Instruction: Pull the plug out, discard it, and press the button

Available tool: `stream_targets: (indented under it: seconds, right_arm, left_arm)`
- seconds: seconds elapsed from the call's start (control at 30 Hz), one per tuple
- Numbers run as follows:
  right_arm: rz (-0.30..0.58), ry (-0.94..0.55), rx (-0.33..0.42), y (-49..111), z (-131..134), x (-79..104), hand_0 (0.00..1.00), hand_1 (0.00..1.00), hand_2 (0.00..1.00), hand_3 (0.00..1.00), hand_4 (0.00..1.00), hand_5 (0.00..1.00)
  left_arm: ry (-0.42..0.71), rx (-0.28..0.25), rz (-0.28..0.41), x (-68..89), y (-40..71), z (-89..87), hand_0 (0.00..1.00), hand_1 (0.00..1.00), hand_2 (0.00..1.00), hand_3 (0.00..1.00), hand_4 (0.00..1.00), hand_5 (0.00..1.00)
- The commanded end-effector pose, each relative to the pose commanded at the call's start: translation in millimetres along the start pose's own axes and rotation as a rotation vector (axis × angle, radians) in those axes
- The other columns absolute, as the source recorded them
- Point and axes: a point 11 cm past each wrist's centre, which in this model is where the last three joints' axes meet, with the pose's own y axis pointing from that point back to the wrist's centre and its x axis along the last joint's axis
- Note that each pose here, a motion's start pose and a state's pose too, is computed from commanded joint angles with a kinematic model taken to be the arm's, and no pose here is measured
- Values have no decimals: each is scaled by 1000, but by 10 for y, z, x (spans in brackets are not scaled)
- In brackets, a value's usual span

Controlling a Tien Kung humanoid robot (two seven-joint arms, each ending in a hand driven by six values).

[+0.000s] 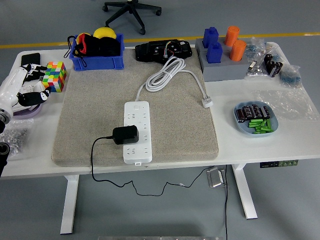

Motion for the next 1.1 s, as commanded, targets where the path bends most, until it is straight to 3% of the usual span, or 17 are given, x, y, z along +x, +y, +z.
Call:
stream_targets:
  seconds: [0.07,0.2,0.23,0.4,0.43,0.47,0.8,0.83,1.0,1.03,1.1]
  right_arm:
    - [0,1,-3,-1,10,1,754,704,712,728,767,655]
    - [-2,1,-1,-1,-1,-7,754,704,712,728,767,655]
    - [-3,2,1,0,-12,-11,754,704,711,728,767,655]
    - [0,3,9,3,-47,6,754,704,711,728,767,655]
    - [1,4,9,4,-49,9,753,704,711,728,767,655]
    - [2,4,10,4,-52,16,753,704,711,728,767,655]
    - [2,13,6,3,-42,20,753,705,711,728,768,655]
    - [2,14,5,3,-40,22,753,704,711,728,768,655]
    - [5,19,8,5,-59,35,753,704,711,728,768,655]
    - [5,20,9,5,-62,38,753,704,711,727,768,655]
    - [6,21,9,6,-67,41,753,704,711,727,768,655]
  left_arm:
    - [-8,-19,-37,-49,-10,75,747,756,760,832,680,2]
    - [-38,-44,-187,-306,17,269,747,756,760,832,680,2]
    - [-51,-51,-228,-382,36,326,825,855,838,892,925,256]
    - [-109,-97,-359,-659,109,559,825,855,838,892,925,256]
    - [-117,-102,-371,-688,116,580,847,885,864,906,998,283]
    - [-132,-109,-390,-740,128,617,847,885,864,906,998,283]
    - [-169,-135,-449,-1058,188,706,851,890,871,908,998,233]
    - [-170,-140,-451,-1091,194,719,851,878,852,900,998,147]
    - [-172,-152,-452,-1228,186,729,851,878,852,900,998,147]
    - [-174,-153,-452,-1254,183,724,843,839,803,848,998,60]
    - [-182,-152,-453,-1286,180,716,843,839,803,848,998,60]
